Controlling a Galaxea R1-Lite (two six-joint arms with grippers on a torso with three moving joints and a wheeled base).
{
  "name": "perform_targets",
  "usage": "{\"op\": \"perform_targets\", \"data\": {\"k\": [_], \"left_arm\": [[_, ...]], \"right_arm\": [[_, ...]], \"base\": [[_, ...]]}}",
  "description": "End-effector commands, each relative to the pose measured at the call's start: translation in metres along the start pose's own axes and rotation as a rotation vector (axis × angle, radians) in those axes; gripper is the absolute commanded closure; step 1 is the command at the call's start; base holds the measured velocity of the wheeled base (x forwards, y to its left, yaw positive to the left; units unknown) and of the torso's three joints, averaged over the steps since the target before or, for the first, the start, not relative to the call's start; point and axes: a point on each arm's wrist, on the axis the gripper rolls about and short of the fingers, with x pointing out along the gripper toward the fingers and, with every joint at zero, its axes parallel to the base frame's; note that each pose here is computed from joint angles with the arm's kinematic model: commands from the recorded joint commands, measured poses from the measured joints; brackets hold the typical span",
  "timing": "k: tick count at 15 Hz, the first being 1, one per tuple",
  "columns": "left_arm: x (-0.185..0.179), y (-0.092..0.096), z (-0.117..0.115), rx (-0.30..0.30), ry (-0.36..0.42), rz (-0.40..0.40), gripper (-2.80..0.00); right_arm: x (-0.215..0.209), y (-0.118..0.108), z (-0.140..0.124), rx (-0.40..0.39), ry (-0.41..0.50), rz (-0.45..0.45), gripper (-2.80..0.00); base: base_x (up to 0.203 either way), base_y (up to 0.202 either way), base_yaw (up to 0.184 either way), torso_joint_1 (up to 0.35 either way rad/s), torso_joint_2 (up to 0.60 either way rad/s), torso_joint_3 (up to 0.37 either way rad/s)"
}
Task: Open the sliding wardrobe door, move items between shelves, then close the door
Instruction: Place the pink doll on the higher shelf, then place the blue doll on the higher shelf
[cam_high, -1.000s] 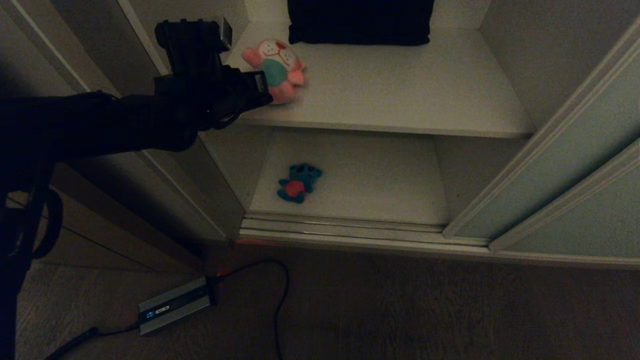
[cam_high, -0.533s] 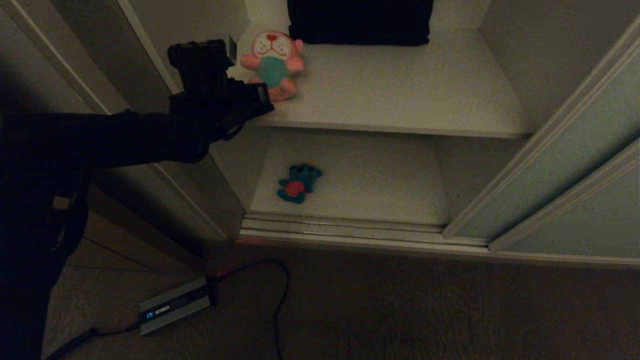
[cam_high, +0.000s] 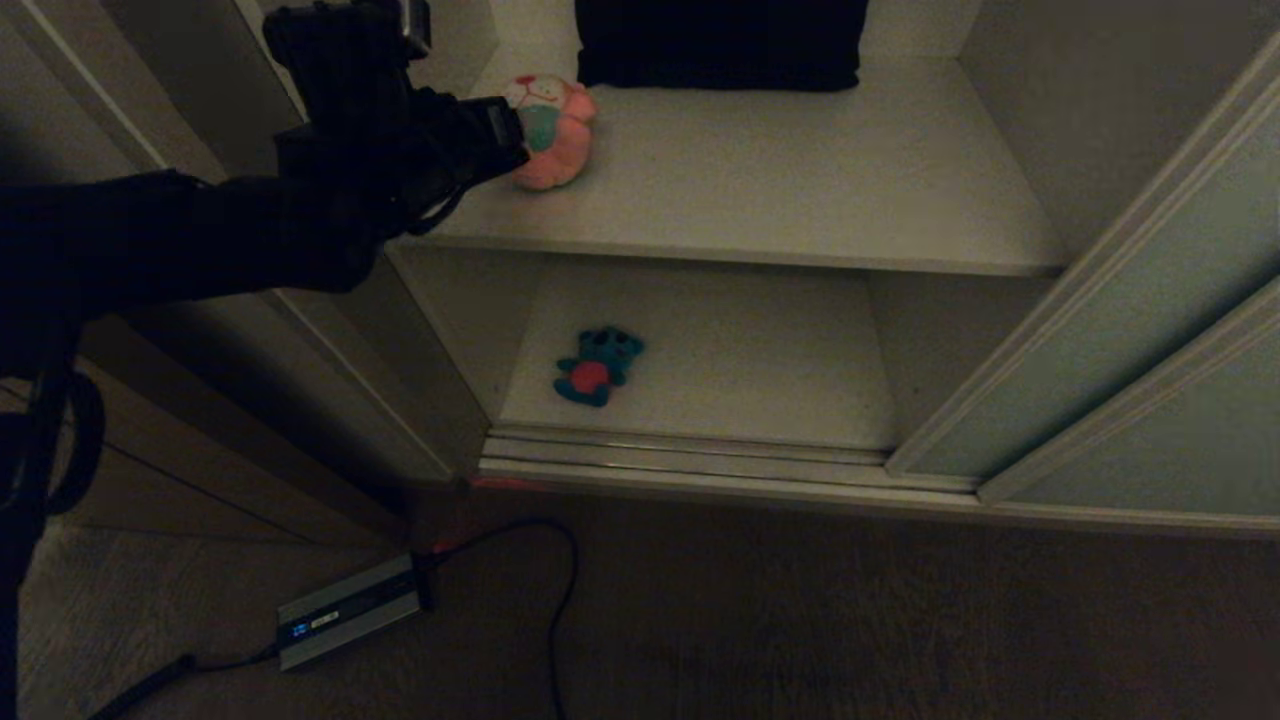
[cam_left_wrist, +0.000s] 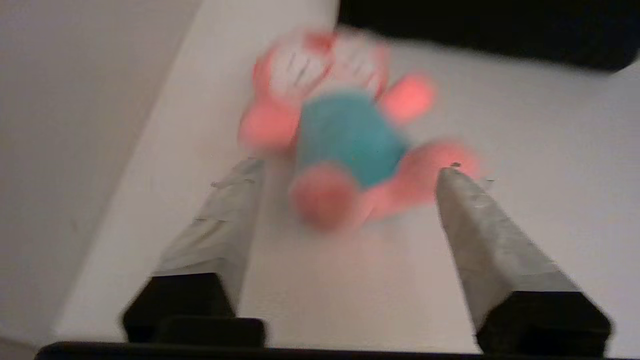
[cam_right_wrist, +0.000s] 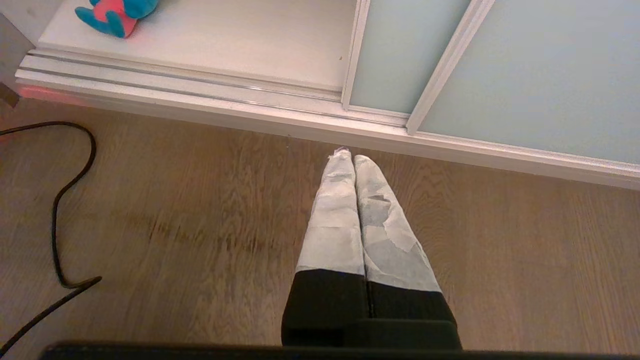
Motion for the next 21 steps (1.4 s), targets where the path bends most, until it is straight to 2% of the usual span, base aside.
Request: {"op": "perform_targets", "data": {"k": [1, 3, 4, 6, 7, 8, 9, 11, 13, 17, 19, 21], "left_arm": [[-0.016, -0.002, 0.033, -0.008, -0.059, -0.018, -2.80], [-0.034, -0.005, 0.056, -0.016, -0.070, -0.023, -2.80], [-0.052, -0.007, 0.069, -0.017, -0.046, -0.030, -2.80], [-0.097, -0.011, 0.086, -0.021, 0.065, -0.052, -2.80], [-0.126, -0.011, 0.090, -0.029, 0.148, -0.065, 0.00], [-0.156, -0.011, 0.089, -0.043, 0.240, -0.076, 0.00], [-0.186, -0.009, 0.090, -0.059, 0.300, -0.084, 0.00], [-0.244, 0.001, 0.092, -0.079, 0.352, -0.094, 0.00], [-0.295, 0.012, 0.084, -0.084, 0.390, -0.099, 0.00], [-0.356, 0.029, 0.027, -0.061, 0.604, -0.068, 0.00], [-0.370, 0.034, 0.001, -0.067, 0.751, -0.045, 0.00], [-0.378, 0.035, -0.024, -0.088, 0.869, -0.097, 0.00]], "right_arm": [[0.000, 0.000, -0.001, -0.001, 0.004, 0.001, 0.00], [0.000, 0.000, -0.001, -0.001, 0.004, 0.001, 0.00], [0.000, 0.000, -0.001, -0.001, 0.004, 0.001, 0.00], [0.000, 0.000, -0.001, -0.001, 0.004, 0.001, 0.00], [0.000, 0.000, -0.001, -0.001, 0.004, 0.001, 0.00], [0.000, 0.000, -0.001, -0.001, 0.004, 0.001, 0.00], [0.000, 0.000, -0.001, -0.001, 0.004, 0.001, 0.00], [0.000, 0.000, -0.001, -0.001, 0.004, 0.001, 0.00], [0.000, 0.000, -0.001, -0.001, 0.004, 0.001, 0.00], [0.000, 0.000, -0.001, -0.001, 0.004, 0.001, 0.00], [0.000, 0.000, -0.001, -0.001, 0.004, 0.001, 0.00], [0.000, 0.000, -0.001, -0.001, 0.004, 0.001, 0.00]], "base": [[0.000, 0.000, 0.000, 0.000, 0.00, 0.000], [0.000, 0.000, 0.000, 0.000, 0.00, 0.000], [0.000, 0.000, 0.000, 0.000, 0.00, 0.000], [0.000, 0.000, 0.000, 0.000, 0.00, 0.000], [0.000, 0.000, 0.000, 0.000, 0.00, 0.000], [0.000, 0.000, 0.000, 0.000, 0.00, 0.000], [0.000, 0.000, 0.000, 0.000, 0.00, 0.000], [0.000, 0.000, 0.000, 0.000, 0.00, 0.000], [0.000, 0.000, 0.000, 0.000, 0.00, 0.000], [0.000, 0.000, 0.000, 0.000, 0.00, 0.000], [0.000, 0.000, 0.000, 0.000, 0.00, 0.000], [0.000, 0.000, 0.000, 0.000, 0.00, 0.000]]}}
